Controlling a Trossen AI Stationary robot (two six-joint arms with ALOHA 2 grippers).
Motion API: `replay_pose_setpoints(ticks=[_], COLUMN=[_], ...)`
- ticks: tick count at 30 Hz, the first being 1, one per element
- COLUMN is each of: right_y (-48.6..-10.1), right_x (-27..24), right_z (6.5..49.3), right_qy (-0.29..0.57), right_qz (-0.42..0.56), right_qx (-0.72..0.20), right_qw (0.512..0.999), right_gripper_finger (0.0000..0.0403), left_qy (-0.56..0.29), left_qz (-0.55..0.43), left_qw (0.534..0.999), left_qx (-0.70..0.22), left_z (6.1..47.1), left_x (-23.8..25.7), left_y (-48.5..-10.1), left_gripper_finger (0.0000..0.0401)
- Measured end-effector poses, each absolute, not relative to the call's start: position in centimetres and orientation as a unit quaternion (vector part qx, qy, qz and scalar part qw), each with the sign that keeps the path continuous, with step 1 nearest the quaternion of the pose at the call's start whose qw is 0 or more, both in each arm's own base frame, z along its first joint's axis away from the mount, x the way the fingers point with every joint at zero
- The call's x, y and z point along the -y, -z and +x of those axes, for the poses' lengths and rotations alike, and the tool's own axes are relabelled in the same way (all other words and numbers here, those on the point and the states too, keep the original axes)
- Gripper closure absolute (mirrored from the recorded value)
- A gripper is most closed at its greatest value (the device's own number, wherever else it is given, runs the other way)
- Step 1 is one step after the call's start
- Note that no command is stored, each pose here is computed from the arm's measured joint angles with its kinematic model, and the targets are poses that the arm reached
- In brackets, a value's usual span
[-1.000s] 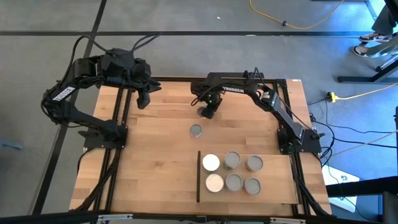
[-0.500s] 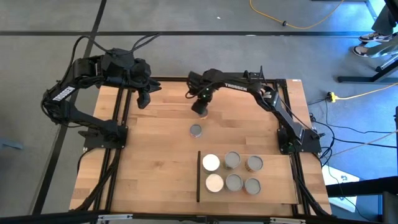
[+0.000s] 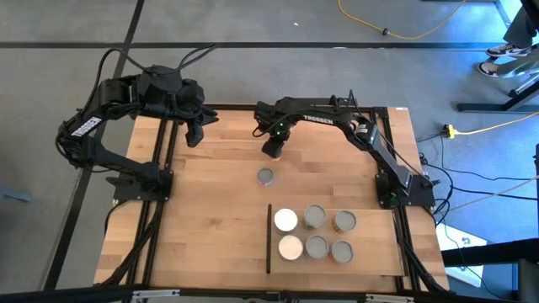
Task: Pick and place cans onto a shelf
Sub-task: Put the canned pineapple rings on the shelf
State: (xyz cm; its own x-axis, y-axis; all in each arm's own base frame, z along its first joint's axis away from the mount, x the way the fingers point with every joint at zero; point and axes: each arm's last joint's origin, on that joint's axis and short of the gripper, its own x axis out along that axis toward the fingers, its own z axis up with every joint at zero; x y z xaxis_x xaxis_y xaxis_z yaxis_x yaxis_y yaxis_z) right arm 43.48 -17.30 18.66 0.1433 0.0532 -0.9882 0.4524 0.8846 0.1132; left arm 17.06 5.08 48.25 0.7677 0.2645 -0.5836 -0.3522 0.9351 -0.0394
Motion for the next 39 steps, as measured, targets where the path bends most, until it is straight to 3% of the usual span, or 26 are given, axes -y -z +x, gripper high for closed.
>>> replay_pose_setpoints(ticks=[29, 39], right_y=[-16.7, -16.5], right_x=[17.7, 17.9], right_z=[44.0, 44.1], right_qy=[0.114, 0.104], right_qz=[0.169, 0.152], right_qx=[-0.647, -0.639], right_qw=[0.734, 0.746], right_gripper_finger=[0.0325, 0.0393], left_qy=[-0.164, -0.158], left_qz=[-0.074, -0.072], left_qw=[0.937, 0.938], left_qx=[-0.298, -0.299], left_z=[17.1, 17.1], left_x=[-5.1, -4.8], left_y=[-48.2, -48.2], left_gripper_finger=[0.0332, 0.0332])
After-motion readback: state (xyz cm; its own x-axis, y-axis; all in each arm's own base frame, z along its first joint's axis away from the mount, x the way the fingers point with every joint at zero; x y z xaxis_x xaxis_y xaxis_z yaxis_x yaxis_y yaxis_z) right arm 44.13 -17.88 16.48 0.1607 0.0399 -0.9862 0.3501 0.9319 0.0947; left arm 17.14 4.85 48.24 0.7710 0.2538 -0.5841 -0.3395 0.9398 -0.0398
